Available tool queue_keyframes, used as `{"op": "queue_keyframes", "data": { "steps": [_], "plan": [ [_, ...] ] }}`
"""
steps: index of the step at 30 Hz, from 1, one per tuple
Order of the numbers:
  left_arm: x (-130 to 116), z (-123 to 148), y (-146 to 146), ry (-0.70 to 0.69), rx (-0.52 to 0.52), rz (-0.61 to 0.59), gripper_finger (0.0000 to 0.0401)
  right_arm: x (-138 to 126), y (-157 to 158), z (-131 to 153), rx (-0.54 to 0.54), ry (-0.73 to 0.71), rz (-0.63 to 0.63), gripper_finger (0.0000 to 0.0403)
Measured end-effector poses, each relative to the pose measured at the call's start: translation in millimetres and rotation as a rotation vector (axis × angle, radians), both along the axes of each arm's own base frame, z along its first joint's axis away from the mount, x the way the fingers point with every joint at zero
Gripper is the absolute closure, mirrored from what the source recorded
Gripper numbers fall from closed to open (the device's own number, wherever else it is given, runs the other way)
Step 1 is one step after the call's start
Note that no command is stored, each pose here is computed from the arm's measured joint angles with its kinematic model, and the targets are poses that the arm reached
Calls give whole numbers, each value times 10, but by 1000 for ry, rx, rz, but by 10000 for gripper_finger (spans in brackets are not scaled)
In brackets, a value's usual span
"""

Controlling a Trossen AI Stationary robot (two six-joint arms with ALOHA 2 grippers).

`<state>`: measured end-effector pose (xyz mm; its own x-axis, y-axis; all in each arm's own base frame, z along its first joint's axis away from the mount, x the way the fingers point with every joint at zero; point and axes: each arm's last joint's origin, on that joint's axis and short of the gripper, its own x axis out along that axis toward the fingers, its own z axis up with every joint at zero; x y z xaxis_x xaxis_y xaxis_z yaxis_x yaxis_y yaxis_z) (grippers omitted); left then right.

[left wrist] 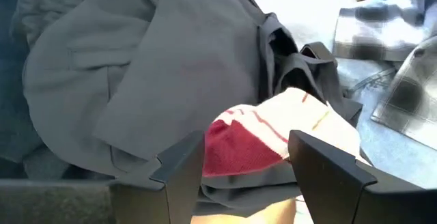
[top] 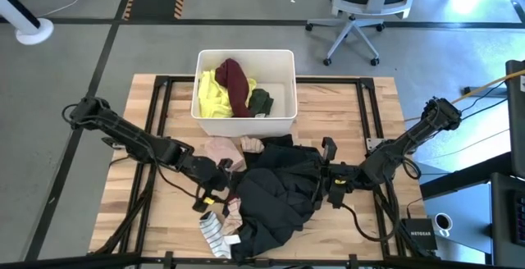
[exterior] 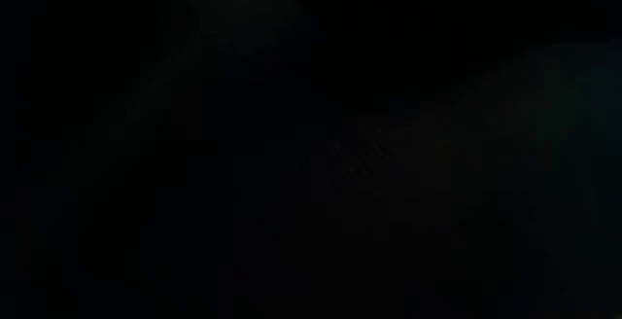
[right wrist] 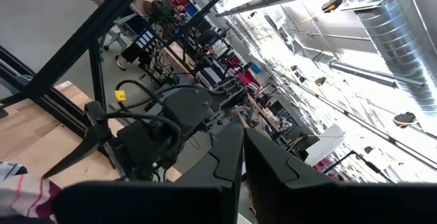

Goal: Sort clothes
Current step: Put the red sock into the white laundry organizer

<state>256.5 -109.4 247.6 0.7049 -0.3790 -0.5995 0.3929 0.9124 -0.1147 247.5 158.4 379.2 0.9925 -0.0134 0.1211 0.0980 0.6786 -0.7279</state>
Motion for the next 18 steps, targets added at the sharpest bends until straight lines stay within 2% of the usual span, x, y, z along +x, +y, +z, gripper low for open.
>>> {"op": "queue_keyframes", "data": {
  "steps": [5,11,14,18],
  "plan": [
    [93,-101,-52,4,-6,-1,193,0,0,-1,-1,1,0,370],
    [200,-277,-129,34,-22,-82,199,1,-1,0,0,0,0,370],
    [213,-296,-132,37,-21,-83,224,1,-1,0,0,0,0,370],
    [219,-283,-135,13,-10,-99,276,1,-1,0,0,0,0,370]
  ]
}}
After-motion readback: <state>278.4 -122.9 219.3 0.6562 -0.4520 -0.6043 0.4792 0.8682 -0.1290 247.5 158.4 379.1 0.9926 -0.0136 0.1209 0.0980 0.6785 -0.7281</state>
